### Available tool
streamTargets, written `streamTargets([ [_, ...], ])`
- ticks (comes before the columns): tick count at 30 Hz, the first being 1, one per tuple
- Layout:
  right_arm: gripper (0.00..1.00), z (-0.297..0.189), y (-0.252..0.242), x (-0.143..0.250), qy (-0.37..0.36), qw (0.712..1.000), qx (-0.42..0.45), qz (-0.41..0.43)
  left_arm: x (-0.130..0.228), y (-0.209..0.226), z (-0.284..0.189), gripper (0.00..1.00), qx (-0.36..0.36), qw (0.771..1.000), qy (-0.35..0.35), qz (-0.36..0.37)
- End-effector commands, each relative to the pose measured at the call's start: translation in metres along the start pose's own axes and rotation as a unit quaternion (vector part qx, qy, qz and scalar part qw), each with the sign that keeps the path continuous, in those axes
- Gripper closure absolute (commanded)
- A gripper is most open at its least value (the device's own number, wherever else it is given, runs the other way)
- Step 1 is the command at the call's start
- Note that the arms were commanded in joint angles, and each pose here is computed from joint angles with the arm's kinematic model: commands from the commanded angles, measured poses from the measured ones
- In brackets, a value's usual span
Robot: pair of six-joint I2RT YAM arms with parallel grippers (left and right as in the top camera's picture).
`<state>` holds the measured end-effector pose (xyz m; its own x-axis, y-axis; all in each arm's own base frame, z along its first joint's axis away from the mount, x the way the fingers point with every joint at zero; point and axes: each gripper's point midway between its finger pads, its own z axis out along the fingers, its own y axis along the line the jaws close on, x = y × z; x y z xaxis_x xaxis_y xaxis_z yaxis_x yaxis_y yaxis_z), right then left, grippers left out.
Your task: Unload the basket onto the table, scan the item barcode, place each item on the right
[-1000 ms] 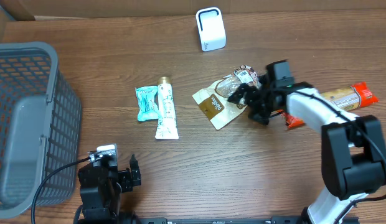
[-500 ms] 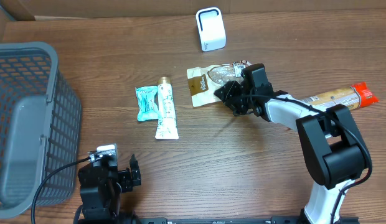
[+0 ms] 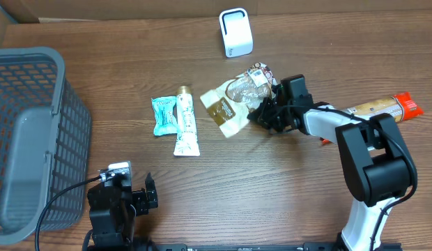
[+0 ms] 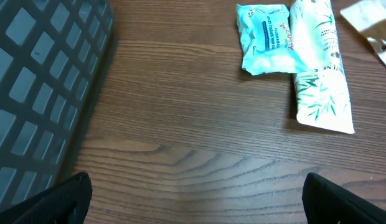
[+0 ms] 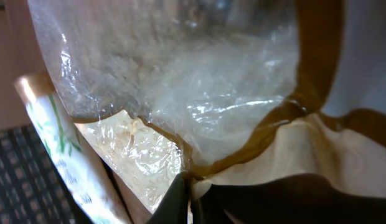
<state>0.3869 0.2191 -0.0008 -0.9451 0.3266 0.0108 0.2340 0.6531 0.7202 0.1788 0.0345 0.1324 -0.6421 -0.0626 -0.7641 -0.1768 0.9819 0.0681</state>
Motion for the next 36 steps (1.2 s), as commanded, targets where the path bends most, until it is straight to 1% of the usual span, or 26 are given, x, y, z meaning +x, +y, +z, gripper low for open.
streamTargets([
  [1,0.96,-0.019,0.013,0.017,0.04,0.992,-0.045,-0.108,-0.001,-0.001,0.0,0.0,0.003,1.0,-0.003,0.007],
  [2,0.96,-0.027,0.017,0.02,0.047,0.987,-0.049,-0.146,0.0,-0.001,0.0,0.0,0.003,1.0,-0.002,0.007],
  [5,0.96,-0.048,0.016,0.02,0.059,0.972,-0.02,-0.228,-0.001,-0.001,0.0,0.01,0.003,1.0,-0.003,0.007],
  [8,0.96,-0.063,0.011,0.013,0.063,0.957,0.025,-0.281,0.0,-0.001,0.0,0.0,0.003,1.0,-0.002,0.007],
  [11,0.95,-0.072,0.007,0.006,0.066,0.945,0.064,-0.313,0.0,-0.001,0.0,0.01,0.003,1.0,-0.002,0.007],
  [13,0.86,-0.074,0.004,0.003,0.063,0.944,0.083,-0.313,0.0,-0.001,0.0,0.0,0.003,1.0,-0.001,0.007],
  [14,0.79,-0.075,0.003,0.002,0.063,0.944,0.086,-0.313,0.0,-0.001,0.0,0.01,0.003,1.0,-0.001,0.007],
  [16,0.58,-0.075,0.002,0.003,0.064,0.948,0.087,-0.301,0.0,-0.001,0.0,0.01,0.003,1.0,-0.001,0.007],
  [17,0.52,-0.075,0.002,0.003,0.063,0.951,0.088,-0.29,0.0,-0.001,0.0,0.0,0.003,1.0,-0.001,0.007],
  [19,0.43,-0.075,0.0,0.004,0.064,0.959,0.091,-0.261,0.0,-0.001,0.0,0.0,0.003,1.0,-0.001,0.007],
  [21,0.33,-0.075,-0.007,0.005,0.062,0.969,0.096,-0.219,0.0,-0.001,0.0,0.0,0.003,1.0,-0.001,0.007],
  [22,0.3,-0.073,-0.012,0.007,0.063,0.975,0.095,-0.189,0.0,-0.001,0.0,0.0,0.003,1.0,-0.001,0.007],
  [25,0.27,-0.065,-0.018,0.013,0.072,0.985,0.072,-0.14,0.0,-0.001,0.0,0.0,0.003,1.0,-0.001,0.007],
  [28,0.27,-0.053,-0.019,0.022,0.081,0.991,0.033,-0.097,0.0,-0.001,0.0,0.0,0.003,1.0,-0.001,0.007],
  [32,0.24,-0.04,-0.024,0.022,0.056,0.998,0.02,-0.036,0.0,-0.001,0.0,0.0,0.003,1.0,-0.001,0.007],
  [36,0.21,-0.029,-0.023,0.017,0.024,0.999,0.002,-0.025,0.0,-0.001,0.0,0.01,0.003,1.0,-0.001,0.007],
])
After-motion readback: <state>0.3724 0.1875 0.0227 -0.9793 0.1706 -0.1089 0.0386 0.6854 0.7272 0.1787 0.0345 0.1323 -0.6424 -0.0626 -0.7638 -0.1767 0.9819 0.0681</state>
